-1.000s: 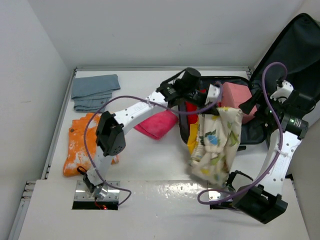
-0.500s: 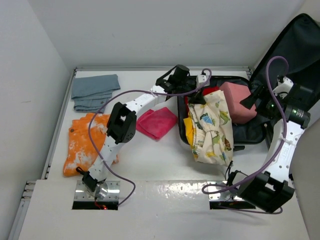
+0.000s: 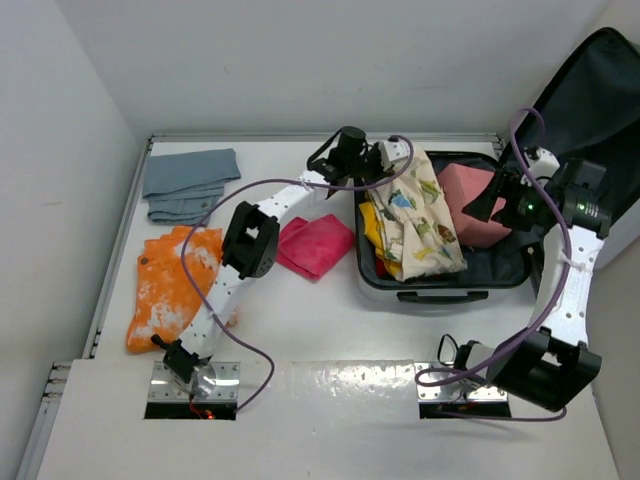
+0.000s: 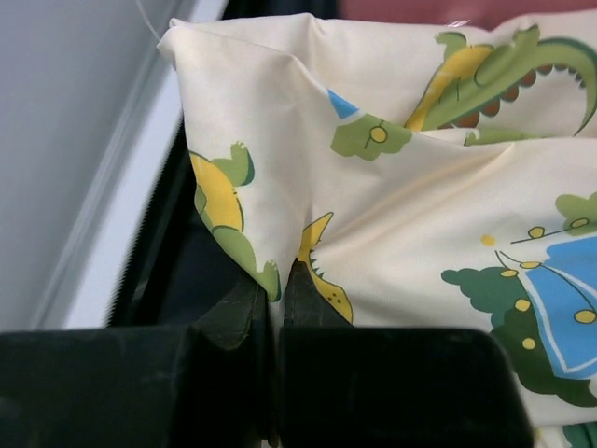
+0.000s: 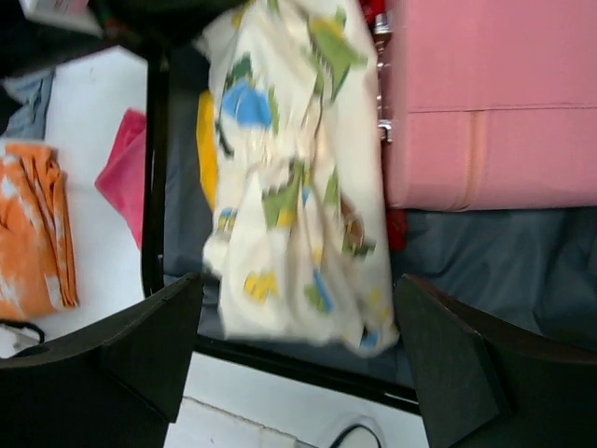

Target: Pack the luggage

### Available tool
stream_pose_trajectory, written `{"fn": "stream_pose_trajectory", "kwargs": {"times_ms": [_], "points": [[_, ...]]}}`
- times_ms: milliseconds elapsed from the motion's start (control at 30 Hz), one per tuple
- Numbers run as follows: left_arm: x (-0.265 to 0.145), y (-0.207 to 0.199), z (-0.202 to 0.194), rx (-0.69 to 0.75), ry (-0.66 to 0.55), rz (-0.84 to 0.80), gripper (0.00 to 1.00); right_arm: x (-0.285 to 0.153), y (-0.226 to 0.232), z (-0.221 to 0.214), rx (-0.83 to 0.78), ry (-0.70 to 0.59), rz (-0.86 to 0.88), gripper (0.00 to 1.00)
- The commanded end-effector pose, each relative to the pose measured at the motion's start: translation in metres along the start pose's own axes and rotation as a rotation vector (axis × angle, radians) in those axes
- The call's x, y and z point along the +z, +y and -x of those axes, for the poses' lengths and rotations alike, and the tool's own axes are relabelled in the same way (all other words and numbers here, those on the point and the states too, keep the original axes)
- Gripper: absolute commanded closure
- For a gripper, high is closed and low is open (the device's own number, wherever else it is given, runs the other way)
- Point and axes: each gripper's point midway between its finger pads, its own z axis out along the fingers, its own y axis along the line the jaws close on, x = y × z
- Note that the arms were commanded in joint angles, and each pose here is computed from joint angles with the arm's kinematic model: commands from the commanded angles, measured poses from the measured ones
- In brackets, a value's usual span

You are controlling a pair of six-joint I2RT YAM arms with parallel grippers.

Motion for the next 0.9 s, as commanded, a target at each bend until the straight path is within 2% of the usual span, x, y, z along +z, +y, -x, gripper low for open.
{"fn": "stream_pose_trajectory", "kwargs": {"times_ms": [0, 33, 67, 133, 167, 200, 267, 300, 333, 400, 433, 500, 533, 600, 633, 733, 767, 833, 867], "points": [[-0.017, 0.071, 0.035, 0.194, -0.07, 0.244, 1.0, 0.001, 0.017, -0.001, -0.092, 0.014, 0.05, 0.18], [-0.015, 0.071, 0.032, 0.208, -0.077, 0.25, 0.97, 0.002, 0.018, -0.003, -0.129, 0.023, 0.058, 0.18], [-0.016, 0.075, 0.035, 0.215, -0.086, 0.267, 0.74, 0.005, 0.023, -0.007, -0.149, 0.037, 0.069, 0.18], [-0.015, 0.074, 0.04, 0.2, -0.115, 0.267, 0.37, 0.013, 0.03, -0.012, -0.192, 0.059, 0.082, 0.18], [-0.019, 0.077, 0.052, 0.194, -0.142, 0.278, 0.23, 0.018, 0.03, -0.017, -0.2, 0.072, 0.083, 0.18], [-0.019, 0.07, 0.059, 0.138, -0.177, 0.254, 0.18, 0.021, 0.029, -0.019, -0.223, 0.077, 0.061, 0.2], [-0.027, 0.066, 0.079, 0.119, -0.243, 0.202, 0.06, 0.034, 0.024, -0.021, -0.276, 0.075, 0.02, 0.23], [-0.037, 0.062, 0.103, 0.109, -0.289, 0.18, 0.02, 0.043, 0.031, -0.03, -0.289, 0.094, 0.023, 0.26], [-0.042, 0.055, 0.112, 0.108, -0.318, 0.149, 0.0, 0.051, 0.03, -0.017, -0.33, 0.04, 0.008, 0.28], [-0.058, 0.054, 0.143, 0.04, -0.384, 0.153, 0.0, 0.068, 0.019, -0.017, -0.369, 0.036, -0.074, 0.32], [-0.078, 0.06, 0.176, 0.033, -0.434, 0.184, 0.0, 0.079, 0.021, -0.016, -0.387, 0.032, -0.078, 0.35], [-0.104, 0.076, 0.2, -0.051, -0.479, 0.239, 0.0, 0.103, 0.006, -0.029, -0.426, 0.091, -0.145, 0.39], [-0.129, 0.09, 0.224, -0.072, -0.514, 0.31, 0.0, 0.114, 0.004, -0.027, -0.462, 0.074, -0.162, 0.42], [-0.162, 0.117, 0.231, -0.163, -0.528, 0.405, 0.0, 0.126, -0.007, -0.04, -0.527, 0.11, -0.2, 0.46], [-0.18, 0.134, 0.232, -0.193, -0.525, 0.481, 0.0, 0.14, -0.005, -0.06, -0.572, 0.19, -0.178, 0.49], [-0.234, 0.173, 0.214, -0.272, -0.46, 0.634, 0.0, 0.155, -0.006, -0.082, -0.587, 0.312, -0.117, 0.57], [-0.242, 0.179, 0.19, -0.327, -0.389, 0.662, 0.0, 0.144, -0.006, -0.107, -0.55, 0.432, -0.084, 0.59], [-0.278, 0.202, 0.159, -0.381, -0.3, 0.775, 0.02, 0.141, 0.012, -0.127, -0.513, 0.515, 0.039, 0.65], [-0.289, 0.209, 0.117, -0.452, -0.195, 0.813, 0.04, 0.135, 0.021, -0.137, -0.486, 0.549, 0.093, 0.67]]}}
